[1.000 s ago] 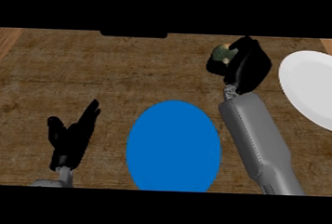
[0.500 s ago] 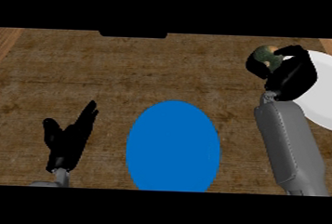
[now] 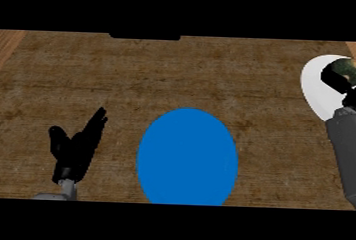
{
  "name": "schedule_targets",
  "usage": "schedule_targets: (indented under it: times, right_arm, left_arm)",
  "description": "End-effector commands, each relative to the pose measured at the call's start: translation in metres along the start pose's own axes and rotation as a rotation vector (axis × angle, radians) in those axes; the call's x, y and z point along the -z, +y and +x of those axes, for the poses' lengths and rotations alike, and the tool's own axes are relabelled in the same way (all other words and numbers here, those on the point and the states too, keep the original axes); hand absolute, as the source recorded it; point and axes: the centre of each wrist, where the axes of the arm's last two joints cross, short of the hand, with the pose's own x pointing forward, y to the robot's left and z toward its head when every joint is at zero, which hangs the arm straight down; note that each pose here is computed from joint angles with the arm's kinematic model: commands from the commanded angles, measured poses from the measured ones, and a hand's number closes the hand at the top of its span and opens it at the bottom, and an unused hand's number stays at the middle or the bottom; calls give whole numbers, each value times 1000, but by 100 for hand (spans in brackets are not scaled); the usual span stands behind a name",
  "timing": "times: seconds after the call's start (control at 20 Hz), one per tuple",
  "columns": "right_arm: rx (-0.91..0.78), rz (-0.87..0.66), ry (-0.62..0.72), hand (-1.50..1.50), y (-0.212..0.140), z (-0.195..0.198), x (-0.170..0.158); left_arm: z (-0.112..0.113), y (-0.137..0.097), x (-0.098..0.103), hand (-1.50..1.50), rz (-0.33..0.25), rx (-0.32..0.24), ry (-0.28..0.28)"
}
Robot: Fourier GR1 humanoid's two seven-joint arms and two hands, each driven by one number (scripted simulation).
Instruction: Pick the squash from the plate and place it in the plate
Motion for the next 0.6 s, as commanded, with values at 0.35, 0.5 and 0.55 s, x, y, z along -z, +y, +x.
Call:
schedule_targets:
  times: [0.35, 0.5, 0.55]
  right_arm:
    - [27, -49, 24, 150, -19, -49, 79]
    - [-96, 105, 246, 150, -28, -85, 93]
    - [-178, 146, 229, -150, -27, -102, 87]
  left_arm:
    - [-1, 0, 14, 0, -10, -7, 47]
    - [-7, -17, 0, 0, -34, -2, 36]
    - [-4, -5, 1, 0, -44, 1, 55]
